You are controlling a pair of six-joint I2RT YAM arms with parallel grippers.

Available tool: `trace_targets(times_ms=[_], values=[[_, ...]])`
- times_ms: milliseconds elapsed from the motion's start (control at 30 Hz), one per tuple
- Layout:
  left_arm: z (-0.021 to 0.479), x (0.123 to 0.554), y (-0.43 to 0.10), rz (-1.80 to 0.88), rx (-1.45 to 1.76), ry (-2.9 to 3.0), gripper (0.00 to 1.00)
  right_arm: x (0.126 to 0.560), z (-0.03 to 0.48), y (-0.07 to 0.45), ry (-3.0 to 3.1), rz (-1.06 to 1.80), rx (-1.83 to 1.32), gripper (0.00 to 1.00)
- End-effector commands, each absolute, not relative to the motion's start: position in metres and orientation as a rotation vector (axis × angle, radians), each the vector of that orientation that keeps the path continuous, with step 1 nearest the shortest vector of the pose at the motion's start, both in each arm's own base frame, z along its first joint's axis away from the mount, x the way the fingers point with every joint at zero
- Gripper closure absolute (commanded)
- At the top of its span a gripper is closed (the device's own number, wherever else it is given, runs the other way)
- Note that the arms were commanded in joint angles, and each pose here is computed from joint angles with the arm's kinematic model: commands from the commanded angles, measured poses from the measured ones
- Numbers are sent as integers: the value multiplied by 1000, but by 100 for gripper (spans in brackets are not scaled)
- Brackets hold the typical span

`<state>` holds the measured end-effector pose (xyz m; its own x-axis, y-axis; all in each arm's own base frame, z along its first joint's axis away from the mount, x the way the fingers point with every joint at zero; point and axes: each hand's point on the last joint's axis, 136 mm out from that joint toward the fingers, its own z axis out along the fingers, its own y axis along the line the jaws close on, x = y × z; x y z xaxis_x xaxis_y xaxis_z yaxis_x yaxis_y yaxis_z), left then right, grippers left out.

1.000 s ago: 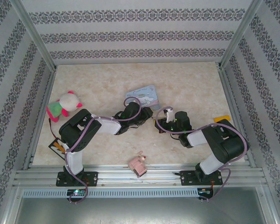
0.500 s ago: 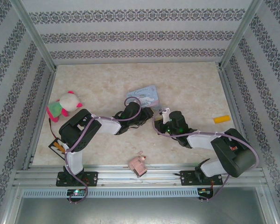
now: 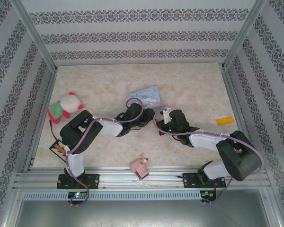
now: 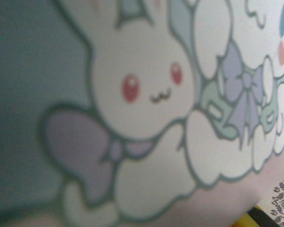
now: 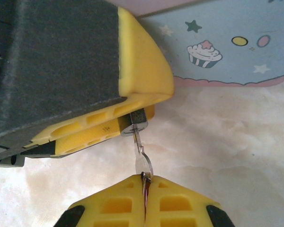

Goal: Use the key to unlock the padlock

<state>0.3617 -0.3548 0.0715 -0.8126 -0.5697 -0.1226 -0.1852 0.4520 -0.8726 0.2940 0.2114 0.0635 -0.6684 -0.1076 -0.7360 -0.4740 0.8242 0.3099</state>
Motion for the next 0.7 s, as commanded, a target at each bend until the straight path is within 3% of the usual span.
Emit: trace_targets(times_ms=[0,167,667], values=[[50,340,-365,-1329,-627,2443,95,319,117,230,2068,661,-452,98],[53,340,-368,-1343,-616,2447,95,317,123,240,2058,723,-517,97],[60,339,-363,-1325,-607,2433,95,316,119,205,2083,691,-473,99]])
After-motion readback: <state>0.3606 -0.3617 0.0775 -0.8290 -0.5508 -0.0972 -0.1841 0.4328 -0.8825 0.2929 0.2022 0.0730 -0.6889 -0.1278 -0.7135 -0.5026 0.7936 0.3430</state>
